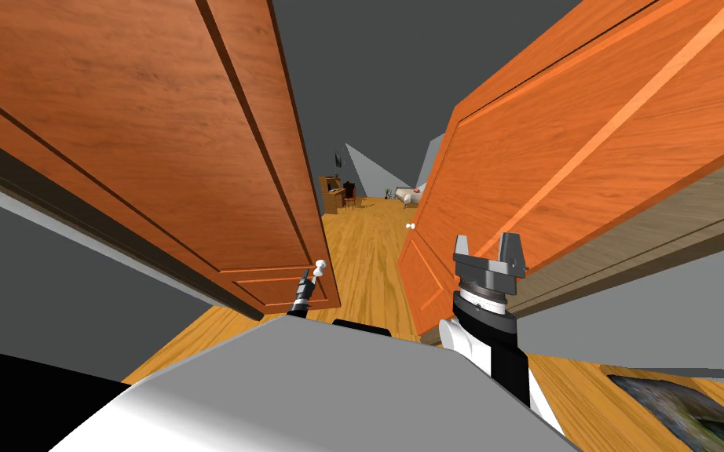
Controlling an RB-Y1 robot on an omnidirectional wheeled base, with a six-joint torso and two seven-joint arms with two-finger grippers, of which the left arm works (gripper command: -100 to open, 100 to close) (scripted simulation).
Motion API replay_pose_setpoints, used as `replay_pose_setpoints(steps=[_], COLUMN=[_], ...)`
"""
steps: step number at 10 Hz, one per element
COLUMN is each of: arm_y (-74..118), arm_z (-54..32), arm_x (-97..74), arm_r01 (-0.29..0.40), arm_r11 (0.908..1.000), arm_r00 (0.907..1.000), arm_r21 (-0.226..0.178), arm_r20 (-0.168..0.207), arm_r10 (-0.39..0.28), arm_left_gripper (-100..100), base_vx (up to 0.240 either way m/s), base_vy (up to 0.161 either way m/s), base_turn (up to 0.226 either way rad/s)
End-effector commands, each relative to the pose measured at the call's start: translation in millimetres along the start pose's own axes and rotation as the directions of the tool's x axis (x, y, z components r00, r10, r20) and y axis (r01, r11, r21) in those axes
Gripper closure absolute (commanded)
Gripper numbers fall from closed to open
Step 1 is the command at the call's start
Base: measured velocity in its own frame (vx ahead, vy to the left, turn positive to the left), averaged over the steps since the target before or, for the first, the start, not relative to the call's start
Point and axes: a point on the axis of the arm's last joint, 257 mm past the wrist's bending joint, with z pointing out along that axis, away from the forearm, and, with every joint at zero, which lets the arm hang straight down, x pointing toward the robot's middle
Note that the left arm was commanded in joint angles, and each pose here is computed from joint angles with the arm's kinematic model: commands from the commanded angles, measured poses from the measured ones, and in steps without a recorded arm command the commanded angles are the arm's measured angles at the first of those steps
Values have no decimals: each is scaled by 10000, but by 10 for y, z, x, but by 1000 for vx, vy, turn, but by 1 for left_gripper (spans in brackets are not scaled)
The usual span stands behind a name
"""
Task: Push the door open
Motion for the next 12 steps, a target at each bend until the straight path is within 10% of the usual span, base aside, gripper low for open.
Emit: replay_pose_setpoints(steps=[1, 8, 10, 12], arm_y=[11, 61, 75, 102], arm_z=[13, 40, 45, 55], arm_x=[46, 223, 269, 361], arm_r01=[710, 3078, 3651, 4598], arm_r11=[9975, 9514, 9310, 8880], arm_r00=[9975, 9514, 9309, 8878], arm_r21=[-11, -34, -37, -46], arm_r20=[29, 143, 174, 239], arm_r10=[-710, -3077, -3650, -4596], arm_left_gripper=[-100, -100, -100, -100], base_vx=[-39, -50, -46, -52], base_vy=[14, 17, 10, 20], base_turn=[-13, -15, -13, -19])
